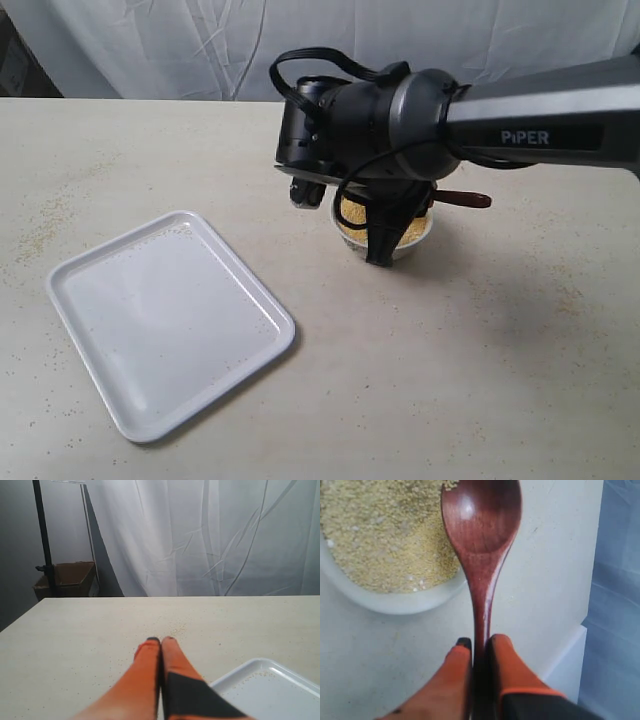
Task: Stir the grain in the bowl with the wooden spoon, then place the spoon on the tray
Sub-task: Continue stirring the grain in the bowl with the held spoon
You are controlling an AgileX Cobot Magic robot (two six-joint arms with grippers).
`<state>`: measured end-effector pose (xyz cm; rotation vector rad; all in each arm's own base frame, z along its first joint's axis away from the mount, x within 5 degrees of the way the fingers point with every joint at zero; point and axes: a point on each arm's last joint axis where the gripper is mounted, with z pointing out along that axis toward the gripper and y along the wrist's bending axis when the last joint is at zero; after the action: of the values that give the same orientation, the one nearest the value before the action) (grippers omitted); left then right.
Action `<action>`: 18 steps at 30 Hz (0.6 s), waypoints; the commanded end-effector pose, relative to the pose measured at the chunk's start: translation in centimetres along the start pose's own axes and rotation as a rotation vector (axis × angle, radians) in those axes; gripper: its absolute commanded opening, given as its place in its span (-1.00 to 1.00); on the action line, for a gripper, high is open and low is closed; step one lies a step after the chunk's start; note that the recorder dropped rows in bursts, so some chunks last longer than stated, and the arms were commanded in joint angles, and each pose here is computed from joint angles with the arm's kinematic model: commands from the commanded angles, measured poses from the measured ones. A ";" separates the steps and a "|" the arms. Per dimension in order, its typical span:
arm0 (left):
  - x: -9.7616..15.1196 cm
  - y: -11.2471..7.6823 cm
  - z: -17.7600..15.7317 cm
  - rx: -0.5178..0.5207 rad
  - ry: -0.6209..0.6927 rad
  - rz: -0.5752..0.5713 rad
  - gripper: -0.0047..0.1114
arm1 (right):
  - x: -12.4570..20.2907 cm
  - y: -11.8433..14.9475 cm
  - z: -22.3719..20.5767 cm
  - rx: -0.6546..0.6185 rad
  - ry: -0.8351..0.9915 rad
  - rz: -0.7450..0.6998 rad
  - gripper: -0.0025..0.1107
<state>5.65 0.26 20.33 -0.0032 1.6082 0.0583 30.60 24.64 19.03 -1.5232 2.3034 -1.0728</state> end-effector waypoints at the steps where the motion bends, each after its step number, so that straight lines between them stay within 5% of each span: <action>1: 0.2 0.0 0.0 0.005 0.001 -0.006 -0.91 | 0.2 -0.3 -0.3 0.016 -0.002 -0.006 -0.97; 18: 0.2 0.0 0.0 0.005 0.001 -0.006 -0.91 | 0.6 0.3 0.4 0.011 0.022 0.051 -0.97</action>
<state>5.65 0.26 20.33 -0.0032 1.6082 0.0583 30.25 24.44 18.50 -1.4813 2.3467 -1.0596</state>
